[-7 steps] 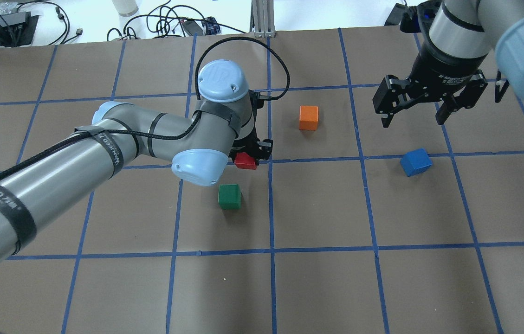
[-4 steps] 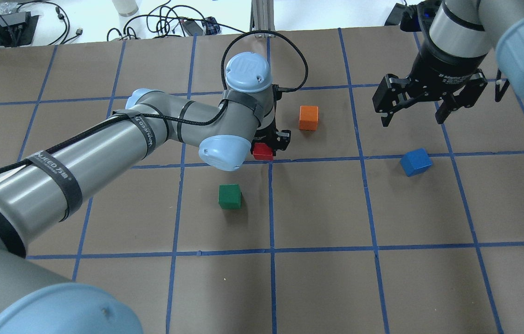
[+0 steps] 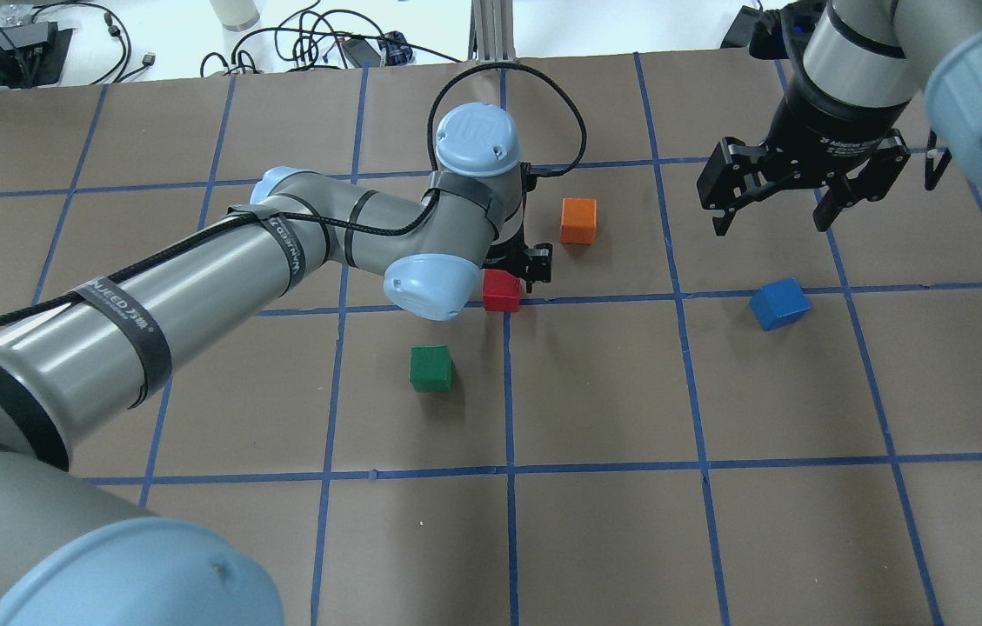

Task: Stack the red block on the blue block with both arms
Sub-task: 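Set the red cube down and raise the left gripper while the right arm approaches, then lower the right gripper onto the red cube and close it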

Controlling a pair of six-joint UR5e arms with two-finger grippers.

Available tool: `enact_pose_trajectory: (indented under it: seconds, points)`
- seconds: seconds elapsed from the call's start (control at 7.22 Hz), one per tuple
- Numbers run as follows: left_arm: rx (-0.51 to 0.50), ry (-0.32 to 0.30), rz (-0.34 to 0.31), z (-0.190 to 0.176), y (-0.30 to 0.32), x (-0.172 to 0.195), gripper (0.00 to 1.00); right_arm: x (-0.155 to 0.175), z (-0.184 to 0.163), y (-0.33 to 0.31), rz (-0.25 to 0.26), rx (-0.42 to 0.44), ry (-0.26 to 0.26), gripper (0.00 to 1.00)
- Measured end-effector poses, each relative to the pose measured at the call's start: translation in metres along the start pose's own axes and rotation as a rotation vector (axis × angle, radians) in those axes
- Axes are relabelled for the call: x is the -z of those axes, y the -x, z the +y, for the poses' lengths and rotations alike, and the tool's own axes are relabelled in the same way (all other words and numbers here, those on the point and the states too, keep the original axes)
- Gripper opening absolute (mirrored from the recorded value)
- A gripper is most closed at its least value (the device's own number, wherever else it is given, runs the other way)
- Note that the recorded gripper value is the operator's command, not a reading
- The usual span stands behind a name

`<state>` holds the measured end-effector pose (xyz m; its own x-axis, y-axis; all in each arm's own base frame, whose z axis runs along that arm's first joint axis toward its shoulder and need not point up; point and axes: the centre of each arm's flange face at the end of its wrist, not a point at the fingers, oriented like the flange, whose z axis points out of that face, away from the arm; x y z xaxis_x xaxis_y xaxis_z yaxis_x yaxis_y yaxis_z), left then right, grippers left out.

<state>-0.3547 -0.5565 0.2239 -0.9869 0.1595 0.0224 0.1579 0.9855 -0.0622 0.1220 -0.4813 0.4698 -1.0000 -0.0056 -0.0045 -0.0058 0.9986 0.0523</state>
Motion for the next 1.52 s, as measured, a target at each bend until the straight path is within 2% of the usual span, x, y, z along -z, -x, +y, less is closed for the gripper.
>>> enact_pose_trajectory:
  seconds: [0.14, 0.42, 0.69, 0.97, 1.25, 1.52]
  points:
    - [-0.001, -0.024, 0.009, -0.009, 0.033, 0.029, 1.00, -0.005, -0.003, 0.000, -0.001, -0.003, 0.013, 1.00]
    - [0.052, -0.034, 0.066, -0.012, 0.128, 0.101, 1.00, -0.014, -0.010, 0.001, -0.003, -0.015, 0.028, 1.00]
    - [0.088, -0.020, 0.073, 0.022, 0.190, 0.184, 1.00, -0.026, -0.027, 0.005, -0.002, -0.030, 0.002, 1.00]
    - [0.075, -0.033, 0.023, 0.060, 0.208, 0.245, 1.00, -0.051, -0.048, 0.035, -0.002, -0.082, -0.019, 1.00]
    - [0.084, -0.027, -0.016, 0.079, 0.213, 0.271, 1.00, -0.091, -0.071, 0.086, -0.008, -0.115, -0.052, 1.00]
    - [0.129, -0.022, -0.001, 0.080, 0.212, 0.279, 1.00, -0.122, -0.081, 0.138, -0.024, -0.130, -0.096, 1.00]
